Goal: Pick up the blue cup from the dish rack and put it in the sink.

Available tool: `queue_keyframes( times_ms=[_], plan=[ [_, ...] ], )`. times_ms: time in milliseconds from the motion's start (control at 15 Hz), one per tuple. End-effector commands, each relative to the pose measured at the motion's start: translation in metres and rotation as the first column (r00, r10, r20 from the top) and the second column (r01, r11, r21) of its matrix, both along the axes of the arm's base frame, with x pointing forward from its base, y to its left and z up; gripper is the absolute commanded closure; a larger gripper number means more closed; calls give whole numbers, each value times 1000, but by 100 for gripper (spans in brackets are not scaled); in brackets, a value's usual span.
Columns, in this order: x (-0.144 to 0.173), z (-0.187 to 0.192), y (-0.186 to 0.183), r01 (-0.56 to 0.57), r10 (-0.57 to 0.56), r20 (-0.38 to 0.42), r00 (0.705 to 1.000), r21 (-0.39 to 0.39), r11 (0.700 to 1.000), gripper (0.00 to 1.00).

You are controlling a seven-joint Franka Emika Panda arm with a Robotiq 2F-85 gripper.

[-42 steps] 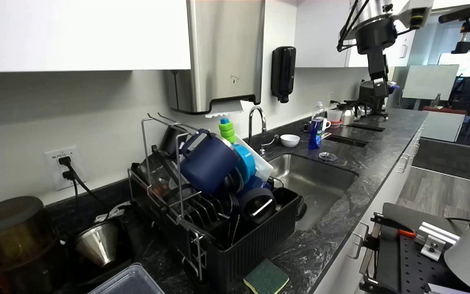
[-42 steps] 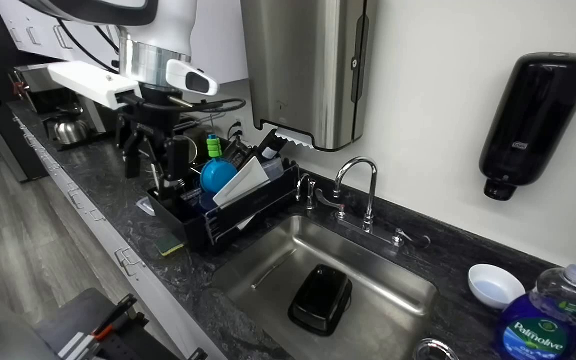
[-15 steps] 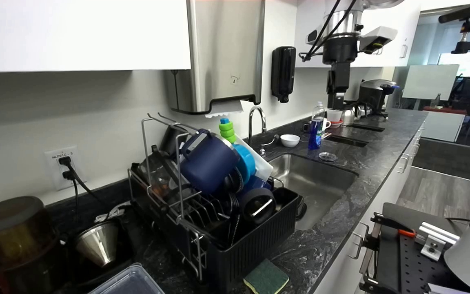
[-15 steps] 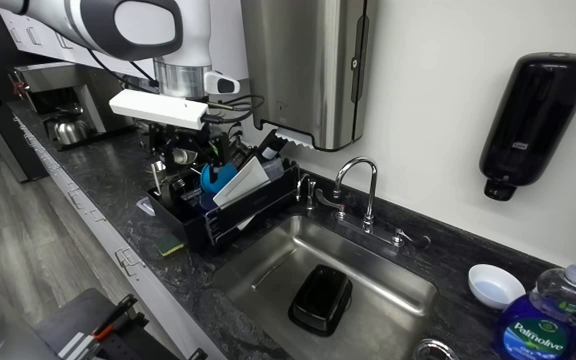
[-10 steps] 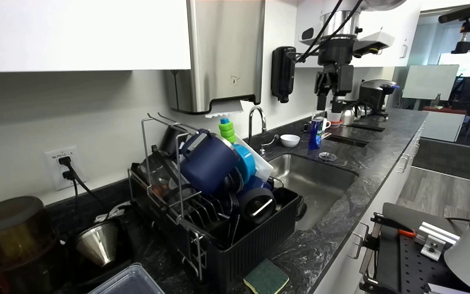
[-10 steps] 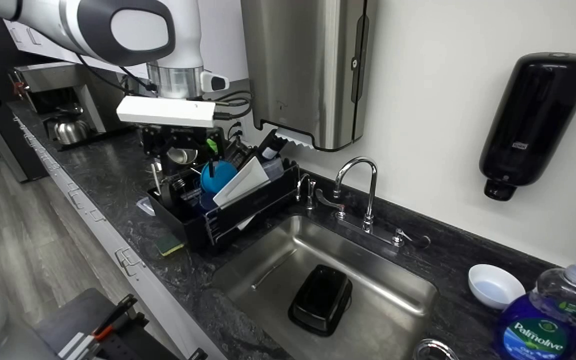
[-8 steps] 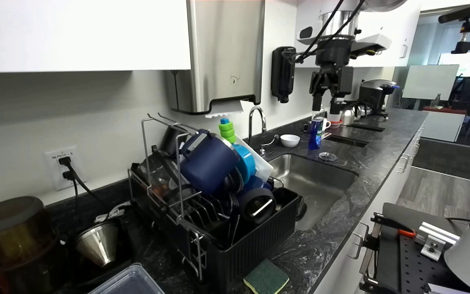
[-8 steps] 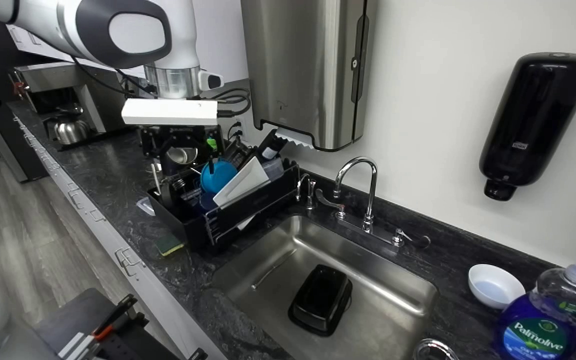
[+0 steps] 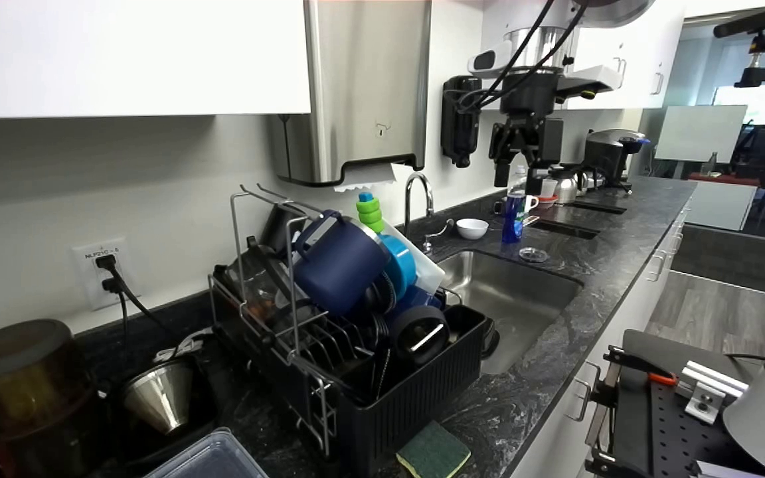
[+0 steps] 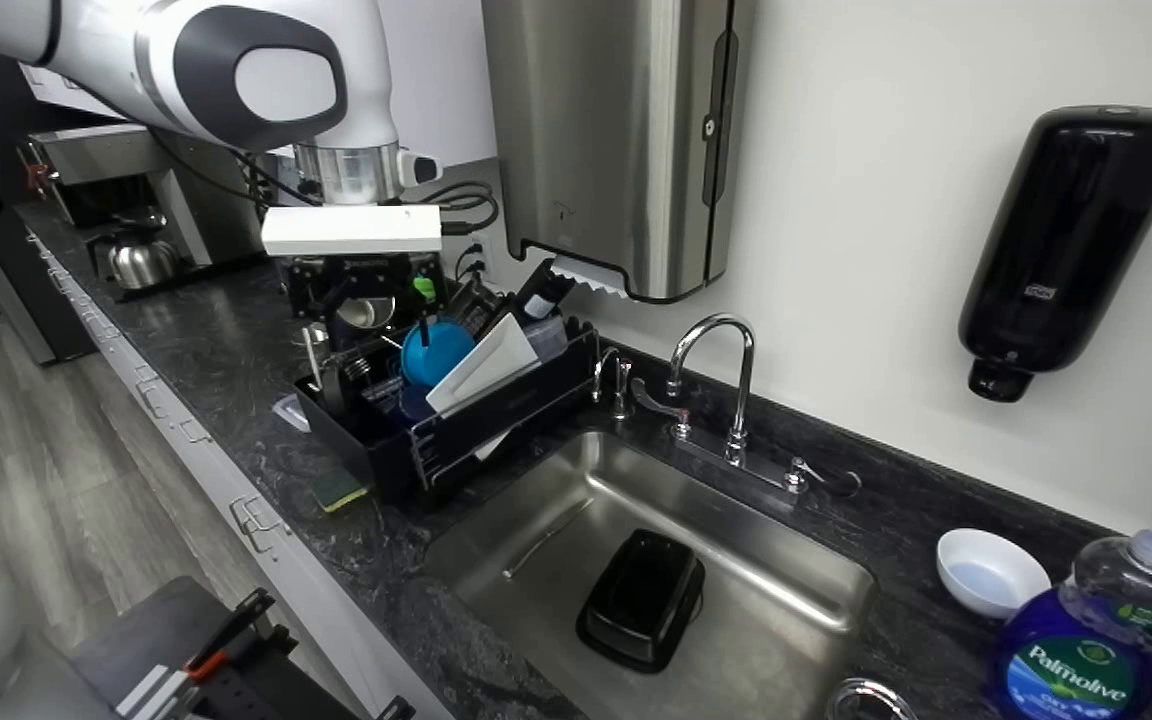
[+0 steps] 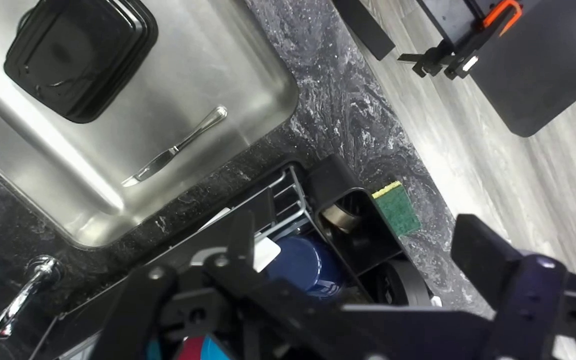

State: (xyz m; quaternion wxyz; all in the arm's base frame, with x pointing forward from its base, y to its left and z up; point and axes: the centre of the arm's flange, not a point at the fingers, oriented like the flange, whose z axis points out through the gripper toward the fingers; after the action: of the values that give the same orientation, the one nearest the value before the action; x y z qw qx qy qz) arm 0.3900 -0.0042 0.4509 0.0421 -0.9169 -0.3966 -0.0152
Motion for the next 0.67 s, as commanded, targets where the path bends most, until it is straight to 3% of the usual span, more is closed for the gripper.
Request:
queue_keyframes(
  times_ms=[0,267,600],
  plan=[
    [0,0,0,0,0,1,1000,0,1000,0],
    [1,-6,12,-103,103,29,994,-14,995,0],
    [16,-33,39,-347,350,178,920,-49,937,0]
  ],
)
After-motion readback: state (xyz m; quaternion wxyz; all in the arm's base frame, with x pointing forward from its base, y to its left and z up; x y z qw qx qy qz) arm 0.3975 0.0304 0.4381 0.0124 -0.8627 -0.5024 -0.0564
